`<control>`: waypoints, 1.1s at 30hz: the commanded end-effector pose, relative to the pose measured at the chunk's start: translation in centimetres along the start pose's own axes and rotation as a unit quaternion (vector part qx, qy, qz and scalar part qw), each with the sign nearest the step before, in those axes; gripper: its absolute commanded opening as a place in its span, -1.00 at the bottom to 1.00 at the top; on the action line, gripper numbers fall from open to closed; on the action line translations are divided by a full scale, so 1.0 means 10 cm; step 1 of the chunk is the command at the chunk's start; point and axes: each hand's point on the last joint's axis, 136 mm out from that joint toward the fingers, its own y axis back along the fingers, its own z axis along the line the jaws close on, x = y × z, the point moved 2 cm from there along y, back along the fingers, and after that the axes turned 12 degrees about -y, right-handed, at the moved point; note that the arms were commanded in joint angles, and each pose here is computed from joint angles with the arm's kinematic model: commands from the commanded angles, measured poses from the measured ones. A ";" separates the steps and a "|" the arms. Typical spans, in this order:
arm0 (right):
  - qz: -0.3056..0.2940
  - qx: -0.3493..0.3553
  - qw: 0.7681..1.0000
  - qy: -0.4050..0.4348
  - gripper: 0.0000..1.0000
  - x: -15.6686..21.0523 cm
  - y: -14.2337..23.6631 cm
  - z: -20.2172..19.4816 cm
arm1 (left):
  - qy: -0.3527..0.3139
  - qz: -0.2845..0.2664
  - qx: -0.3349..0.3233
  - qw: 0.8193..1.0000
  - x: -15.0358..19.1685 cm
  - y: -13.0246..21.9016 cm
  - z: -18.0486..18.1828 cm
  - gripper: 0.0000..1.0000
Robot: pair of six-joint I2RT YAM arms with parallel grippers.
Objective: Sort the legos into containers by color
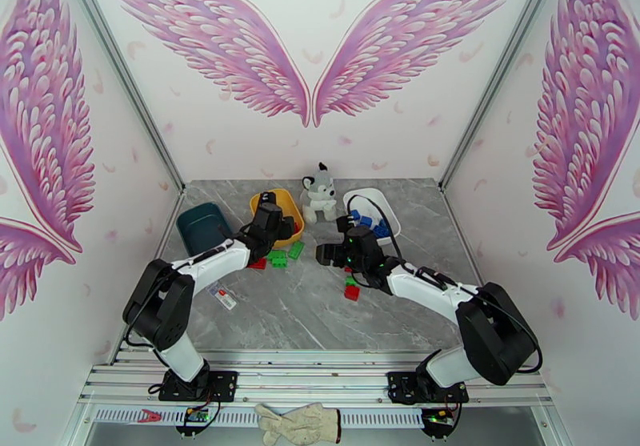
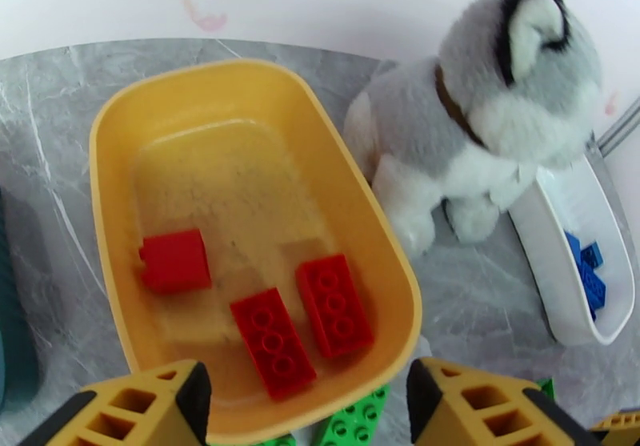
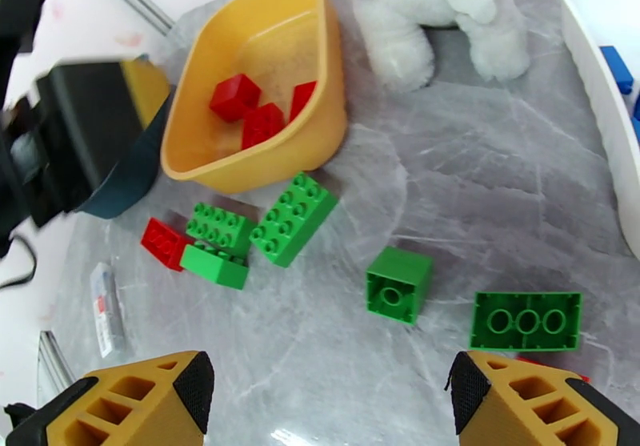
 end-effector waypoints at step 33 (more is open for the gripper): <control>-0.089 0.095 0.985 -0.110 1.00 -0.44 0.50 -0.79 | -0.163 0.081 0.191 0.964 1.49 0.49 -2.43 0.73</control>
